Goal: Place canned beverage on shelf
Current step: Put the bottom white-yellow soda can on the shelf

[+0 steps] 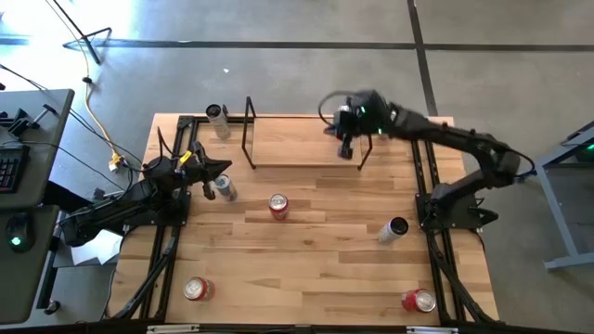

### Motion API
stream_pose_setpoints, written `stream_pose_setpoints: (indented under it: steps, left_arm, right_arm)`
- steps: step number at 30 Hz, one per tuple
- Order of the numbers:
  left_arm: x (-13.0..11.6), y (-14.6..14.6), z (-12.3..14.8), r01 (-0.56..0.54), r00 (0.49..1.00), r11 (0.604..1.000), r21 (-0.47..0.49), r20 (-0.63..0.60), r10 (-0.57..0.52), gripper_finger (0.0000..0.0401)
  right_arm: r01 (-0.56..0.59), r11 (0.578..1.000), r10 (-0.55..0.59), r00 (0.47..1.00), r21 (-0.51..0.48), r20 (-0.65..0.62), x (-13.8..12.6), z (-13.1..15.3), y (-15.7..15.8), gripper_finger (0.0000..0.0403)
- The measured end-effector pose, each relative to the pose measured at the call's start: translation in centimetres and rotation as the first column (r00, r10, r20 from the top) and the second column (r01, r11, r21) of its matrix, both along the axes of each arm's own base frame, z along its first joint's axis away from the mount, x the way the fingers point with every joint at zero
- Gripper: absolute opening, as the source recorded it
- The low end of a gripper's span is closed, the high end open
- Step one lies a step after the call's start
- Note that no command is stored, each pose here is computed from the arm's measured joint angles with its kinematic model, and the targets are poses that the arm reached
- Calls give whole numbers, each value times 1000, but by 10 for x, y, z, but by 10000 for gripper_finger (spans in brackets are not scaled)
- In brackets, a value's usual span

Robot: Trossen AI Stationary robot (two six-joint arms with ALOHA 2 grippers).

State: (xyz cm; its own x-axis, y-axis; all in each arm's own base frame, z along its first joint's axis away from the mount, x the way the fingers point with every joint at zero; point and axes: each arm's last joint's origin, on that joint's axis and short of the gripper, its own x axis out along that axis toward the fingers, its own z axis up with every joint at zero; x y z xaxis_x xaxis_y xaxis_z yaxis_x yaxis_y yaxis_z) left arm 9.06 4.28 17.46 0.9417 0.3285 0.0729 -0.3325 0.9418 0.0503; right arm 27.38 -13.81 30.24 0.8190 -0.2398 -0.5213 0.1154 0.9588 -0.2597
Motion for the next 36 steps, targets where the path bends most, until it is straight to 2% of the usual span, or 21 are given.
stream_pose_setpoints:
  steps: [3, 6, 12, 20, 25, 28, 31, 34, 36]
  left_arm:
    - [0, 0, 0, 0, 1000, 1000, 0, 0, 0, 0]
    - [0, 0, 0, 8, 1000, 1000, 1, -3, -8, 0]
    - [2, -1, 0, 51, 999, 999, 18, -10, -51, 0]
    - [5, 1, -2, 54, 998, 999, -2, -39, -54, 0]
    - [7, 2, -3, 55, 997, 998, -4, -46, -55, 0]
    - [8, 2, -3, 55, 997, 998, -8, -54, -55, 0]
    - [8, 2, -4, 54, 996, 998, -6, -64, -55, 0]
    - [8, 2, -5, 55, 996, 998, -2, -73, -55, 0]
    - [8, 2, -5, 56, 996, 998, -6, -71, -57, 0]
  right_arm:
    - [-11, 1000, 10, 996, 13, 94, -5, -15, 22, 6]
    - [10, 1000, -13, 995, 27, 103, -14, -23, 42, 1]
    - [35, 997, -43, 993, 69, 109, -30, -16, 77, 0]
    - [111, 987, -107, 994, 115, -35, -39, -4, 120, 0]
    - [159, 954, -118, 978, 255, -170, -52, 15, 149, 0]
    - [221, 925, -135, 951, 308, -278, -65, 29, 164, 2]
    - [315, 889, -175, 904, 331, -391, -76, 40, 175, 23]
    - [420, 850, -225, 835, 317, -503, -83, 46, 185, 72]
    - [509, 812, -274, 764, 285, -584, -86, 46, 191, 117]
